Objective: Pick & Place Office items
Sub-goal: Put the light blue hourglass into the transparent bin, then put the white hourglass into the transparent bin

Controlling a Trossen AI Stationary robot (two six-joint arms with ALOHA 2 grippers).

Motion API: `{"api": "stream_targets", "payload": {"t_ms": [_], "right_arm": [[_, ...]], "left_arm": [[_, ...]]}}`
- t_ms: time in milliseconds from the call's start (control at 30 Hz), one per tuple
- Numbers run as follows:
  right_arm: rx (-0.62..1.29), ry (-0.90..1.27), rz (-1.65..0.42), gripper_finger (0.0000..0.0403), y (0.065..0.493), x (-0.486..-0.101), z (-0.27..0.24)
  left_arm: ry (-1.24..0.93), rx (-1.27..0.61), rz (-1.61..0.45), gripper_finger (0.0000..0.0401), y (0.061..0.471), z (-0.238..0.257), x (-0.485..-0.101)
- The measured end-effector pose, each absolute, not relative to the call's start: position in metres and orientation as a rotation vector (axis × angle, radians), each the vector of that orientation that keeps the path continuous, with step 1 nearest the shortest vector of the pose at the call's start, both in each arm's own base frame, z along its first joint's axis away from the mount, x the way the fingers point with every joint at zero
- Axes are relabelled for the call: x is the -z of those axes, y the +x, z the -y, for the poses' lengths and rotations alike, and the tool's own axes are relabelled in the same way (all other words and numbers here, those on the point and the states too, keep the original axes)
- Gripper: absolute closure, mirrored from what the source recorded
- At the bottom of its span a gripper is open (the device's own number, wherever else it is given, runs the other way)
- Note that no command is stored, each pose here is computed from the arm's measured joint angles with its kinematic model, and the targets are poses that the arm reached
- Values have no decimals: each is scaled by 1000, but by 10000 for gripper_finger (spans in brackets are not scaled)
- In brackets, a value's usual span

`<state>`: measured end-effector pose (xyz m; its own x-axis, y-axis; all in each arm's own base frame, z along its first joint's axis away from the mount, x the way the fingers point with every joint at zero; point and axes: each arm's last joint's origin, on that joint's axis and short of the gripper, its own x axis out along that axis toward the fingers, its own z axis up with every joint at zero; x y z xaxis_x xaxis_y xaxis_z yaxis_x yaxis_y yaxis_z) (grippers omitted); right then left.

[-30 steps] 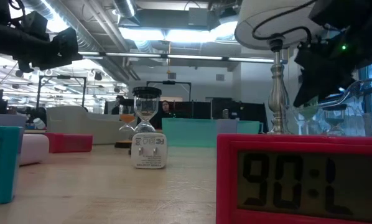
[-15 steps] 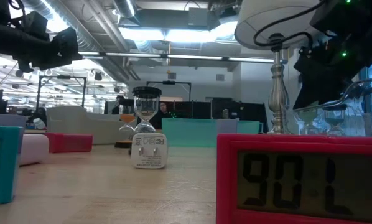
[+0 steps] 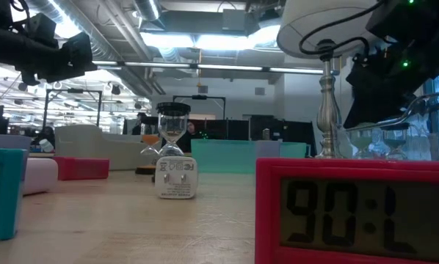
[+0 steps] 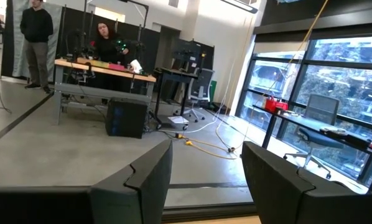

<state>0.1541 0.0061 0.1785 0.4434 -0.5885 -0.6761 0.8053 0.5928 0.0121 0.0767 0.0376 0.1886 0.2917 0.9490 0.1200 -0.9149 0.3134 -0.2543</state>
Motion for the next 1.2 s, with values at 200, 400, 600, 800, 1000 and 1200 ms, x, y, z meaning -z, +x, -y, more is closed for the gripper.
{"api": "stream_targets", "payload": {"t_ms": [200,400,600,800,1000,1200], "right_arm": [[870,350,-668,96,160,-197,-7],[716,308,-700,93,171,-254,-12],[337,493,-824,106,175,-274,-32],[199,735,-948,120,168,-272,-62],[208,849,-1010,124,169,-261,-99],[163,917,-1002,124,180,-246,-143]], "left_arm": [[-147,-1248,267,211,77,-38,-189],[-146,-1248,267,210,77,-38,-189],[-132,-1250,256,211,77,-38,-189],[-136,-1249,260,210,77,-38,-189],[-166,-1232,281,211,77,-37,-189],[-152,-1169,271,210,79,-37,-188]]}}
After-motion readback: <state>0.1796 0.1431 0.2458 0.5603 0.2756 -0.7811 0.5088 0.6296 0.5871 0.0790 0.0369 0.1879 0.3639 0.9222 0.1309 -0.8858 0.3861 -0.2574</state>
